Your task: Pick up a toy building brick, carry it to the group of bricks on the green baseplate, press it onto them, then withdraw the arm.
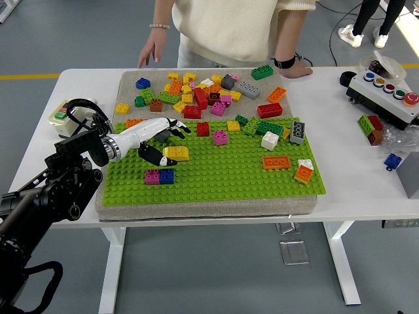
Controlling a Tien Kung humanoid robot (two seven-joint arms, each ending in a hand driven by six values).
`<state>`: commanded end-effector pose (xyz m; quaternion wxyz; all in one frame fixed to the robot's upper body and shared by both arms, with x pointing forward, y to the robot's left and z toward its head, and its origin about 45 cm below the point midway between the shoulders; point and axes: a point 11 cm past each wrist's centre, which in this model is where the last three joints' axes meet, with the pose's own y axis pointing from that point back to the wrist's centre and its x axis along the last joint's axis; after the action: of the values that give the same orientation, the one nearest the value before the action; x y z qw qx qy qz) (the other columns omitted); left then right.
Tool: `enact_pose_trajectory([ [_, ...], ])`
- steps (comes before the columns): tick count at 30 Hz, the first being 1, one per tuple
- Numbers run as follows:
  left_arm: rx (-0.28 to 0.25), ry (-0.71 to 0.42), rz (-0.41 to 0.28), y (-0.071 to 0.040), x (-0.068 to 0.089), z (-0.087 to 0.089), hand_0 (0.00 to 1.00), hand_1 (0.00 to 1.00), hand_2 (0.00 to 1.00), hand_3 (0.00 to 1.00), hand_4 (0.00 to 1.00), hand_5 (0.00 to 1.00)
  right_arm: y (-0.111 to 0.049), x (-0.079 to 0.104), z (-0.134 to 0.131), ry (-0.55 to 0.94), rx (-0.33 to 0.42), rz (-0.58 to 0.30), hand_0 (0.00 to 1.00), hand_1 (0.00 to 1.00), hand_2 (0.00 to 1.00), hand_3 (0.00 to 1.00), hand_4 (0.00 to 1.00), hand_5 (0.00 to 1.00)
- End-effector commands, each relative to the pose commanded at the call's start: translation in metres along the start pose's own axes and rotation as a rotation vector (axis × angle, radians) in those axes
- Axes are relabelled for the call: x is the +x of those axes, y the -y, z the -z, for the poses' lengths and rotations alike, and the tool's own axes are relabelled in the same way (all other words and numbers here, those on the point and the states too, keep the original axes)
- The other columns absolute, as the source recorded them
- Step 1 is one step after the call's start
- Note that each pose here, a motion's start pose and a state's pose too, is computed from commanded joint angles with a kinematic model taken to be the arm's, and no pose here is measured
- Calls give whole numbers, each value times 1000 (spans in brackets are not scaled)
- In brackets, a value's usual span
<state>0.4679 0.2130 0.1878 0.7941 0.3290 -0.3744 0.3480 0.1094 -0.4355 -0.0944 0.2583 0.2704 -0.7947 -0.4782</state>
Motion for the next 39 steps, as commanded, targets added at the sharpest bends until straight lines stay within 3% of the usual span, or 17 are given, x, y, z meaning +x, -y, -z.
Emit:
enact_pose_trajectory([
  [10,25,40,17,2,-2,8,852,755,676,723,857,45,0,0,0,0,-1,1,730,661,708,586,921,504],
  [11,26,41,16,2,-2,9,847,746,636,684,809,23,0,0,0,-1,-1,1,729,661,708,586,921,504],
  [16,31,46,10,2,-2,11,847,746,636,684,809,23,0,-1,0,-3,-1,0,729,661,708,586,921,504],
  [17,31,46,10,2,-2,12,841,737,625,645,777,10,0,-1,0,-4,-1,0,729,661,707,586,920,503],
  [39,39,19,10,3,-11,11,824,727,604,615,734,4,0,-1,-3,-17,-6,-3,729,660,707,585,919,503],
])
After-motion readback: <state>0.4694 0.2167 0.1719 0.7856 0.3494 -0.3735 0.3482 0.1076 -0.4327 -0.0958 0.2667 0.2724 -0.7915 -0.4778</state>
